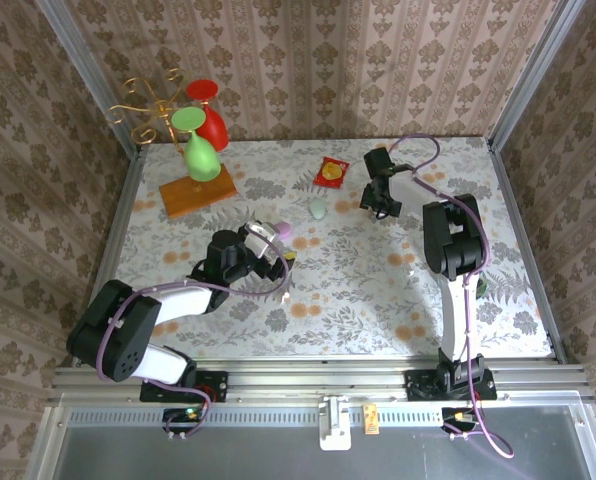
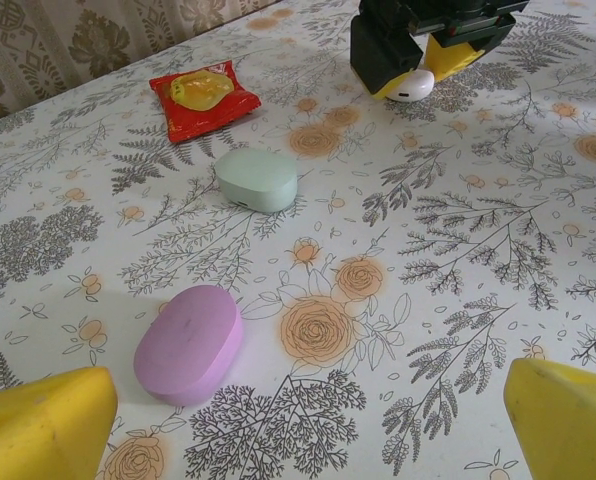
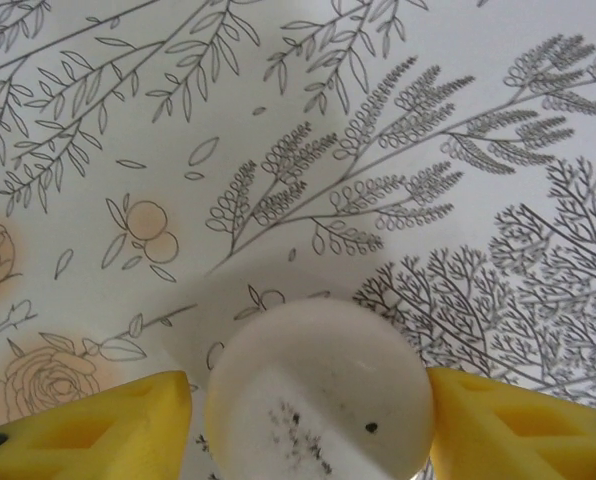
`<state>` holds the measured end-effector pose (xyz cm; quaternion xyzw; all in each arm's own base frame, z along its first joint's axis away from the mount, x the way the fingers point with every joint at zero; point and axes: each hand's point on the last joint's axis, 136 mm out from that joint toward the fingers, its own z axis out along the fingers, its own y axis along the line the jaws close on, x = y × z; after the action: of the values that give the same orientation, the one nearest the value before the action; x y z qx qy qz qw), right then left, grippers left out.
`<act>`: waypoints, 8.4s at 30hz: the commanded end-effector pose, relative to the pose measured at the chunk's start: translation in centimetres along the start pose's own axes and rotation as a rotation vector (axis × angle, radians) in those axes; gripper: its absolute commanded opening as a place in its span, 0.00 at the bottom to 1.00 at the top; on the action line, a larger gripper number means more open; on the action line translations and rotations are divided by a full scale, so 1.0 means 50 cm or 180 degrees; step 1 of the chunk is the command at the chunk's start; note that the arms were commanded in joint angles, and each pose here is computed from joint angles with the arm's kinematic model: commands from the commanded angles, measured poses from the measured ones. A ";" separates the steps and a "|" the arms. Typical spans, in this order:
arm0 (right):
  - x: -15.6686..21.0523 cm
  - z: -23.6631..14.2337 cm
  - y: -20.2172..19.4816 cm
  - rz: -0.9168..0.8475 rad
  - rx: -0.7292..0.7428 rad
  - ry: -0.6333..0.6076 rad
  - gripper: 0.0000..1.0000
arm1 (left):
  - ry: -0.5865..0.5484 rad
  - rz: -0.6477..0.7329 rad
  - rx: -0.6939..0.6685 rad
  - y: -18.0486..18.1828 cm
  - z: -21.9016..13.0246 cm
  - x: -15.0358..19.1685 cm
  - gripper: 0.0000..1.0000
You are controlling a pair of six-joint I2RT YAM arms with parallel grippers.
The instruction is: Insert wireless bluetooth earbuds into charging case
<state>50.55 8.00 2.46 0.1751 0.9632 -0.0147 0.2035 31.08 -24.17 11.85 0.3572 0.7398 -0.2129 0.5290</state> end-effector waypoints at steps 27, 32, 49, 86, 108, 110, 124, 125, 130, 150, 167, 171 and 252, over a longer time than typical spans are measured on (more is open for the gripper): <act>0.059 -0.252 0.081 0.0415 -0.1341 -0.0520 0.48 | -0.0809 -0.0536 0.0289 -0.065 0.088 -0.148 0.97; 0.078 -0.326 0.095 0.0700 -0.1714 -0.0717 0.46 | -0.1203 -0.0825 0.0484 -0.103 0.102 -0.210 0.93; 0.113 -0.464 0.162 0.0763 -0.2581 -0.0545 0.46 | -0.1510 -0.1159 0.0852 -0.158 0.146 -0.283 0.83; 0.131 -0.532 0.173 0.0278 -0.2799 -0.0835 0.69 | -0.1554 -0.1318 0.1004 -0.148 0.155 -0.304 0.01; 0.099 -0.662 0.123 0.1101 -0.5211 -0.1392 0.70 | -0.1829 -0.3310 0.1460 -0.091 0.076 -0.429 0.00; 0.098 -0.648 0.139 0.1134 -0.5198 -0.1285 0.66 | -0.1858 -0.3382 0.1520 -0.095 0.069 -0.442 0.00; 0.089 -0.637 0.179 0.1303 -0.5248 -0.1074 0.52 | -0.1869 -0.3621 0.1842 -0.131 0.056 -0.490 0.00; 0.088 -0.631 0.179 0.1338 -0.5234 -0.1057 0.50 | -0.1858 -0.3628 0.1842 -0.132 0.057 -0.487 0.00; 0.083 -0.626 0.182 0.1422 -0.5240 -0.0994 0.39 | -0.1843 -0.3696 0.1835 -0.134 0.055 -0.481 0.00; 0.083 -0.628 0.182 0.1357 -0.5223 -0.1058 0.16 | -0.1858 -0.3727 0.1789 -0.131 0.052 -0.476 0.23; 0.105 -0.572 0.190 0.0995 -0.4983 -0.1104 0.17 | -0.1956 -0.3041 0.1542 -0.109 0.029 -0.461 0.74; 0.121 -0.576 0.192 0.0733 -0.4970 -0.1088 0.17 | -0.1930 -0.2724 0.1574 -0.110 0.019 -0.456 0.76; 0.332 -0.706 0.192 -0.3370 -0.3615 -0.1457 0.07 | -0.1288 0.0025 0.2385 -0.246 -0.121 -0.297 0.55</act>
<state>26.06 25.40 26.46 -0.4237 0.7457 0.3380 0.3876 21.76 -32.74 26.01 0.4662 0.5153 -0.5221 0.4945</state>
